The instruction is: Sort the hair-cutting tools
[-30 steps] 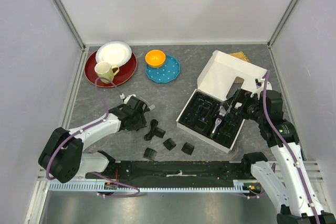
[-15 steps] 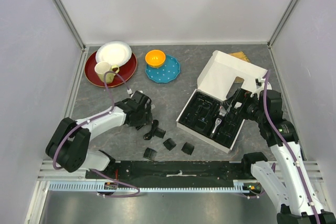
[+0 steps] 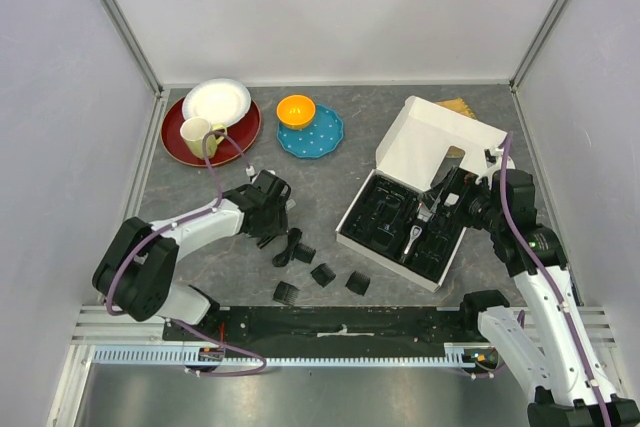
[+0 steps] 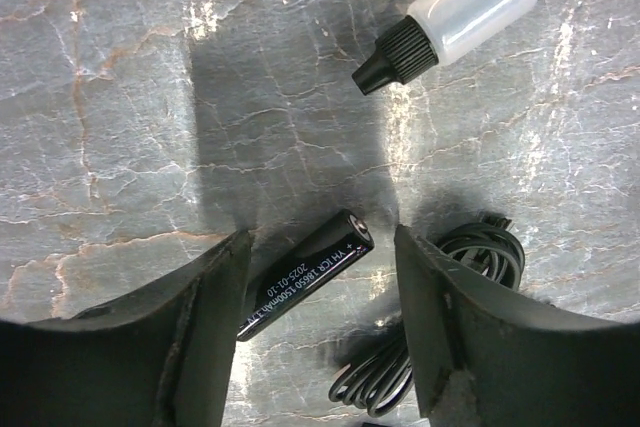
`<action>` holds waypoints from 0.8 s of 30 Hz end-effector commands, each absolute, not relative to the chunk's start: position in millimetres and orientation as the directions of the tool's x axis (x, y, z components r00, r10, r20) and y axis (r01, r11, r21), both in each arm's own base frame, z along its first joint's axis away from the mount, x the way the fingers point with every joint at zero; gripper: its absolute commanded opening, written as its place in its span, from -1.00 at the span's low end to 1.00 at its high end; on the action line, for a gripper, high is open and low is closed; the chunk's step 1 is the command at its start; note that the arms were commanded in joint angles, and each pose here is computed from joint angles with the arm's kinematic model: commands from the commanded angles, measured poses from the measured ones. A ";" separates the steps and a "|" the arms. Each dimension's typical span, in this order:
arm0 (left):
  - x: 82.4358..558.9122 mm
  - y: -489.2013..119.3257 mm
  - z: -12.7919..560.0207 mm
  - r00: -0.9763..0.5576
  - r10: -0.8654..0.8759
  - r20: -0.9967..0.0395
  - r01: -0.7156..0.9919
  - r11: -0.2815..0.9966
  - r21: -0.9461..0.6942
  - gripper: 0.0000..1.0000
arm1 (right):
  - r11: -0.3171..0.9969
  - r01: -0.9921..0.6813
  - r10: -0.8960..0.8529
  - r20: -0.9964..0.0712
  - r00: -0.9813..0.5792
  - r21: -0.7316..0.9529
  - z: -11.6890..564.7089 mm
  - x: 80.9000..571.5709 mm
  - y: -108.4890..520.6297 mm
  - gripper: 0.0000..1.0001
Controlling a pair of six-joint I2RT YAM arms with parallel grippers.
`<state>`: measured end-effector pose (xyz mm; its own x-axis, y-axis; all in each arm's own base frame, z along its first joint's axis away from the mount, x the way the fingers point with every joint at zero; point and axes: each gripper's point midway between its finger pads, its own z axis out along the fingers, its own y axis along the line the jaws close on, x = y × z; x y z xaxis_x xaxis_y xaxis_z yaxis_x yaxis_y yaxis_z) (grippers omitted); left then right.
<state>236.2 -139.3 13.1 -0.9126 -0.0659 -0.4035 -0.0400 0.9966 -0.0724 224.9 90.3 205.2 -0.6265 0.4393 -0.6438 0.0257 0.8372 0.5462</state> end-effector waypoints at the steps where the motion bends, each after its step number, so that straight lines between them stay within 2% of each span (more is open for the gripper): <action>1: 195.9 -130.5 -17.0 -0.960 -0.083 -0.266 -0.068 0.996 -0.065 0.40 | 0.821 -0.008 0.456 -0.663 -0.594 0.571 216.2 229.1 94.1 0.94; 7: 185.8 -133.6 -16.4 -0.966 -0.089 -0.243 -0.066 0.993 -0.100 0.49 | 0.814 -0.010 0.462 -0.658 -0.594 0.581 213.3 227.2 95.4 0.93; 13: 174.3 -134.0 -19.0 -0.975 -0.085 -0.203 -0.070 0.994 -0.079 0.40 | 0.800 -0.028 0.472 -0.657 -0.587 0.600 216.8 225.6 98.9 0.93; 16: 170.4 -133.9 -20.5 -0.978 -0.078 -0.195 -0.068 0.996 -0.056 0.26 | 0.798 -0.032 0.472 -0.657 -0.588 0.602 217.6 225.3 99.6 0.93; 21: 167.1 -135.5 -22.5 -0.984 -0.049 -0.170 -0.047 0.999 -0.018 -0.08 | 0.796 -0.042 0.468 -0.659 -0.589 0.603 218.5 224.4 100.5 0.93; 24: 167.7 -136.8 -23.0 -0.985 -0.035 -0.168 -0.036 0.999 0.003 -0.18 | 0.796 -0.049 0.465 -0.662 -0.587 0.603 219.8 223.7 101.2 0.93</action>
<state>223.2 -154.3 11.3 -0.9206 -0.0448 -0.3879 -0.0096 0.9957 -0.0922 221.7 97.8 211.3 -0.6070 0.4617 -0.6469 -0.0155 0.8069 0.5904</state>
